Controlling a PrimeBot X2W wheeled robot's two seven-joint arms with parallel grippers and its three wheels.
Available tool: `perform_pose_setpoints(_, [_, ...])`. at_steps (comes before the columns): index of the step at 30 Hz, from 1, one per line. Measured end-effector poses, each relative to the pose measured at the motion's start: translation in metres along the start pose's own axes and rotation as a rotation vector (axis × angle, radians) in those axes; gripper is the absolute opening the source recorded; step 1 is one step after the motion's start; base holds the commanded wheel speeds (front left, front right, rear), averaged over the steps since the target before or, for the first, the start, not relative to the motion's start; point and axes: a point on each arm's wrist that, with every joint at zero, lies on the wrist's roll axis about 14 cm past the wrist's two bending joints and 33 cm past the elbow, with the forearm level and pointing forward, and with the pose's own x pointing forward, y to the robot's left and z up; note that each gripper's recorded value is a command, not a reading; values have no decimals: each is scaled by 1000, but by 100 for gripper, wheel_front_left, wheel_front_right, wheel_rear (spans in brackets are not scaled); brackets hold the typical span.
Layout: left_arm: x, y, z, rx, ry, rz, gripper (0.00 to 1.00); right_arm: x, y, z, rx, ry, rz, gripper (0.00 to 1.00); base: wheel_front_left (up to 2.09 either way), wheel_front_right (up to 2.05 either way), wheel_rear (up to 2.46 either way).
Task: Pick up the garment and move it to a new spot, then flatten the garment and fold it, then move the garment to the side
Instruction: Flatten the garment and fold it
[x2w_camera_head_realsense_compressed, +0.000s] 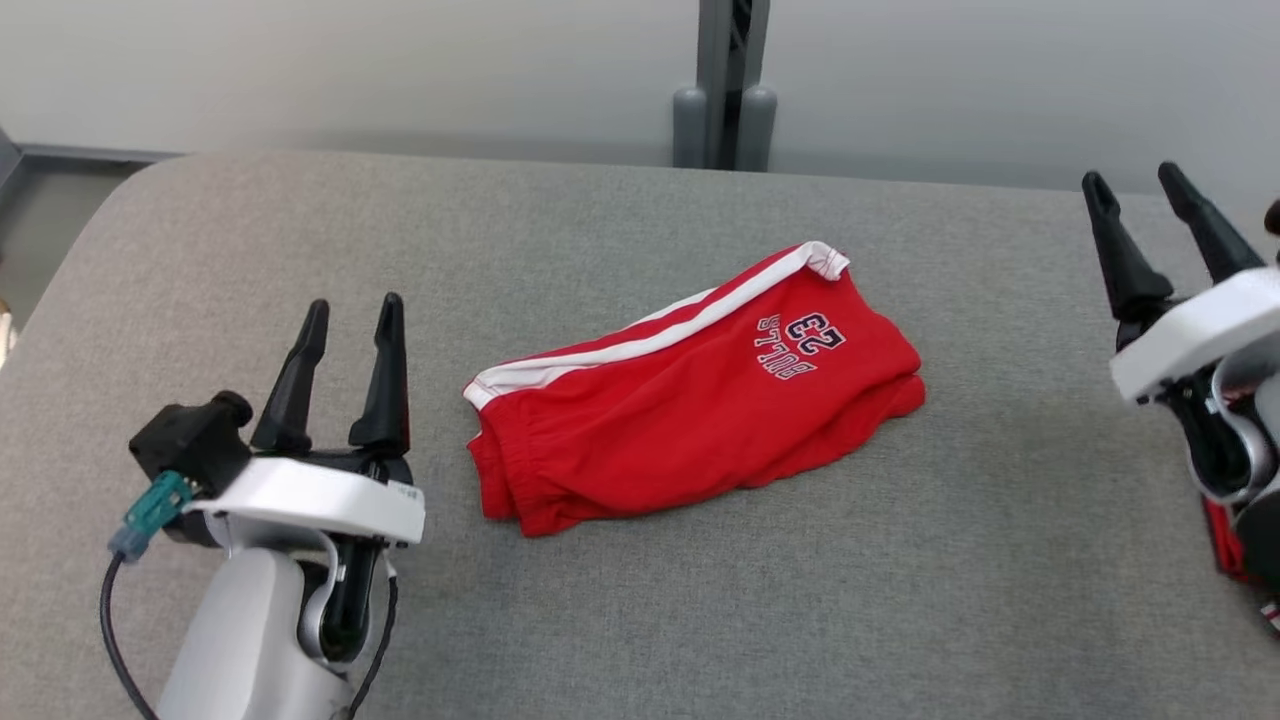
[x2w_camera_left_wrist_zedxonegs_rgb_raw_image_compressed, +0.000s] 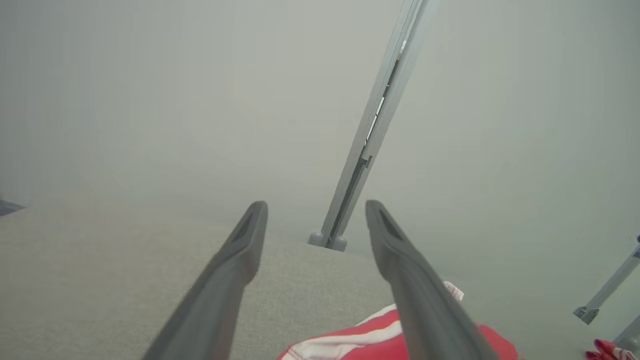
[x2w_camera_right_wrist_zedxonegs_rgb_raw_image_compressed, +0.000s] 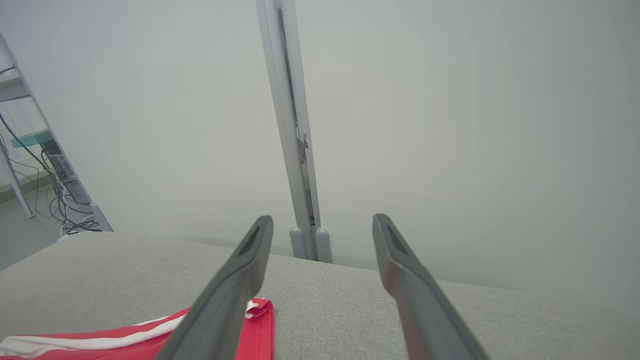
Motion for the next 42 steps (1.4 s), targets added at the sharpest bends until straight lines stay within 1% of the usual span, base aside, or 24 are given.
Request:
perform_pose_setpoints(4, [-17, -4, 10, 88, -37, -9, 100, -39, 1, 2, 36, -82, -59, 100, 0, 0, 0])
perform_pose_setpoints(7, [-31, 1, 16, 120, -58, 7, 100, -69, 4, -2, 58, -118, -101, 100, 0, 0, 0])
perform_pose_setpoints(11, [-46, -2, 15, 127, -59, 8, 100, -101, 9, -15, 111, -132, -162, 100, 0, 0, 0])
perform_pose_setpoints(14, [-56, 0, 9, 133, -44, 25, 100, -119, 11, -26, 144, -129, -198, 100, 0, 0, 0])
perform_pose_setpoints(19, [-67, -2, -5, 180, 0, 26, 100, -131, 20, -44, 173, -98, -217, 100, 0, 0, 0])
perform_pose_setpoints(24, [-82, 2, -33, 177, 91, 44, 100, -139, 18, -54, 167, -80, -254, 100, 0, 0, 0])
perform_pose_setpoints(29, [-83, 2, -35, 180, 95, 49, 100, -139, 22, -59, 176, -72, -257, 100, 0, 0, 0])
perform_pose_setpoints(32, [-84, 5, -33, 177, 90, 57, 100, -135, 30, -66, 190, -51, -236, 100, 0, 0, 0])
perform_pose_setpoints(33, [-84, 5, -33, 177, 90, 60, 100, -134, 35, -73, 212, -29, -227, 100, 0, 0, 0])
perform_pose_setpoints(34, [-85, 6, -33, 178, 91, 63, 100, -132, 45, -93, 259, 32, -213, 100, 0, 0, 0])
perform_pose_setpoints(35, [-86, 7, -33, 178, 92, 65, 100, -130, 48, -102, 299, 68, -213, 100, 0, 0, 0])
perform_pose_setpoints(38, [-87, 8, -35, 176, 98, 69, 100, -115, 58, -114, 461, 136, -210, 100, 0, 0, 0])
perform_pose_setpoints(41, [-87, 11, -36, 175, 104, 78, 100, -96, 66, -117, 588, 175, -198, 100, 0, 0, 0])
perform_pose_setpoints(42, [-88, 13, -37, 176, 108, 84, 100, -92, 69, -122, 613, 205, -193, 100, 0, 0, 0])
